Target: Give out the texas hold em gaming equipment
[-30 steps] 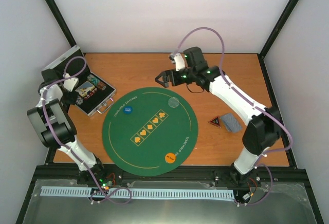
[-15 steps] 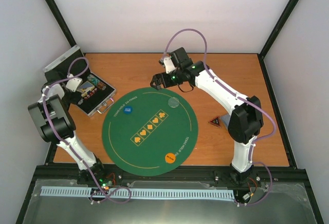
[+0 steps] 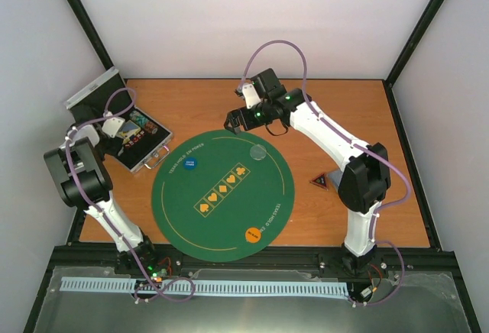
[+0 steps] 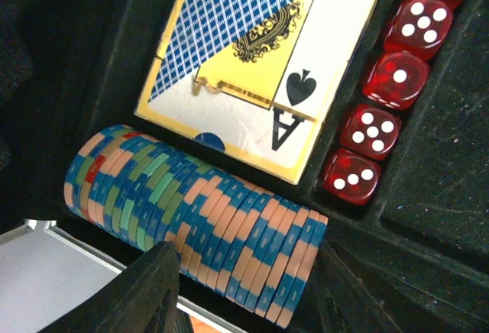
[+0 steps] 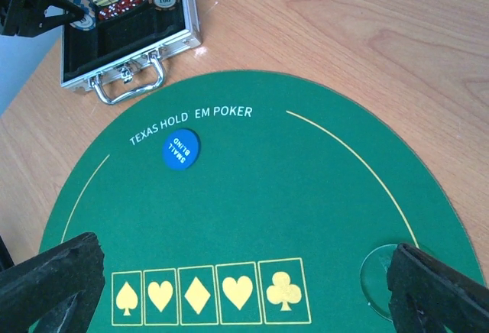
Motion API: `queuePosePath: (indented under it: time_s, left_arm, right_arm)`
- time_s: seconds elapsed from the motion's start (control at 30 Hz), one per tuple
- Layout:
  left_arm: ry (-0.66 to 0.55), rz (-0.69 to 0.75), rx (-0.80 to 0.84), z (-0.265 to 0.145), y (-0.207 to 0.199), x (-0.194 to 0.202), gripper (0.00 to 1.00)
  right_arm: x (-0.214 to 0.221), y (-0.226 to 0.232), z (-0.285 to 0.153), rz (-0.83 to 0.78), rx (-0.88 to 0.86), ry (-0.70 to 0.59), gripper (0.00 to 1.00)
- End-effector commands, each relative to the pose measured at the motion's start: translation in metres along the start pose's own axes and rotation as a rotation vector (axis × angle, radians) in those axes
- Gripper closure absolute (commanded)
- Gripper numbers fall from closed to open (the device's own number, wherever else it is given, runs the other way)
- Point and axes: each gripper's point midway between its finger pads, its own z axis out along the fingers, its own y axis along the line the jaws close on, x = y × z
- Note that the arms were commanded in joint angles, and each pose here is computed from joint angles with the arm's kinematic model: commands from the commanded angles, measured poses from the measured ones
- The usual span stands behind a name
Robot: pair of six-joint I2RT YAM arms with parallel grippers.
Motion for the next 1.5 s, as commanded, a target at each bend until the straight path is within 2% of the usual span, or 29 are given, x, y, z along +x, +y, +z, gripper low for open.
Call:
queuePosePath:
  time_s: [0.0,0.3,0.47,0.6,0.77,1.07,1.47]
  left_arm:
    - [0.008,0.011,0.006,0.003,-0.005,0.003,0.5]
    - [-0.024,0.036,0.071,-0.008,-0.03,0.003,0.5]
    - [-0.006,0.039,0.036,-0.003,-0.023,0.005,0.5]
    - [0.0,0.028,0.005,0.001,-0.009,-0.003,0.45]
    - [-0.005,0.031,0.076,0.005,-0.014,-0.011,0.44]
    - [0.029,0.061,0.174,0.013,-0.038,0.003,0.46]
    - [0.028,0.09,0.175,-0.001,-0.052,0.013,0.45]
  right_arm:
    - [0.003,-0.001,0.005,-0.024,0.013,0.026,0.0]
    - [0.011,-0.004,0.007,-0.025,0.027,0.048,0.0]
    - [0.013,-0.005,0.007,-0.028,0.031,0.053,0.0]
    - [0.017,-0.007,0.007,-0.029,0.039,0.061,0.0]
    - [0.02,-0.011,0.007,-0.03,0.061,0.07,0.0]
    - [0.023,-0.017,0.008,-0.034,0.087,0.08,0.0]
    - [0.028,-0.019,0.01,-0.029,0.093,0.098,0.0]
